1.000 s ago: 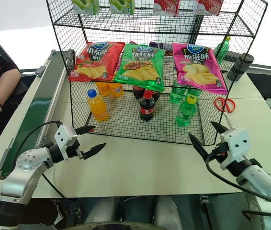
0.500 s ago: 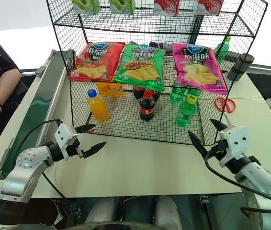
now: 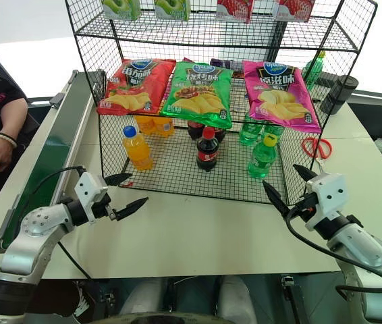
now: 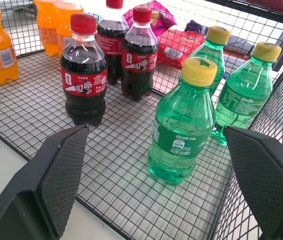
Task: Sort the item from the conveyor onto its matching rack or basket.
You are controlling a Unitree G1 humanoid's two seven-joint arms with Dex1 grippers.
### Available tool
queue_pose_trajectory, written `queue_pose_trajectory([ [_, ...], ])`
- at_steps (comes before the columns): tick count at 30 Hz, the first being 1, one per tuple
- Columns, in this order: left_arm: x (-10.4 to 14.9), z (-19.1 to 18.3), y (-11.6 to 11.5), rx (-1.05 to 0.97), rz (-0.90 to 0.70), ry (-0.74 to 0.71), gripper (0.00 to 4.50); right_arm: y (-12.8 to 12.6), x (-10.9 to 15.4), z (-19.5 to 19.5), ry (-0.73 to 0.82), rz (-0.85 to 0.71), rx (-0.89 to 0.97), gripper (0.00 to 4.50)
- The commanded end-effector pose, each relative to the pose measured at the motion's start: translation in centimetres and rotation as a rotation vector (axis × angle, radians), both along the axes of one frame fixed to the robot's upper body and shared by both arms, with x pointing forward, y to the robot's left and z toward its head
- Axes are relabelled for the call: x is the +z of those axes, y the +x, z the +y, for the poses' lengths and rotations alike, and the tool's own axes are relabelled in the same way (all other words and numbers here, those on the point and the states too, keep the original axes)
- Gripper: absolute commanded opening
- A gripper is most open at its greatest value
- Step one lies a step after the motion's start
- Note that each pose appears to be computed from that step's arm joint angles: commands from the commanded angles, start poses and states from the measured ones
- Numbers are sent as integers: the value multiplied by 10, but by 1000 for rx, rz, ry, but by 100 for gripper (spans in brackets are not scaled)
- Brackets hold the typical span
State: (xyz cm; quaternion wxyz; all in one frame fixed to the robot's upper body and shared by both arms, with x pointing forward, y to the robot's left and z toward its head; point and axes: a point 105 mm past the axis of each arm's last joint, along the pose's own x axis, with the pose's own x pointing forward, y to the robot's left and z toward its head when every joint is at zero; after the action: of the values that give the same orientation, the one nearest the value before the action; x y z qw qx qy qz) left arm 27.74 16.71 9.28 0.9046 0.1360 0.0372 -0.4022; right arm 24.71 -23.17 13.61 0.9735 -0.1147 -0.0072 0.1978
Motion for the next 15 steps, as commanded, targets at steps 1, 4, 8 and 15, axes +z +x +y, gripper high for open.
queue_pose_trajectory([
  [1,12,7,-1,17,-52,9,450,-3,2,1,-4,-22,11,448],
  [4,13,8,-1,25,-56,9,450,-4,-2,1,0,-16,12,448],
  [8,13,8,-1,25,-56,8,450,-5,-6,-3,1,-15,8,448],
  [15,12,6,0,20,-56,5,450,-8,-17,-15,-2,-11,-5,448],
])
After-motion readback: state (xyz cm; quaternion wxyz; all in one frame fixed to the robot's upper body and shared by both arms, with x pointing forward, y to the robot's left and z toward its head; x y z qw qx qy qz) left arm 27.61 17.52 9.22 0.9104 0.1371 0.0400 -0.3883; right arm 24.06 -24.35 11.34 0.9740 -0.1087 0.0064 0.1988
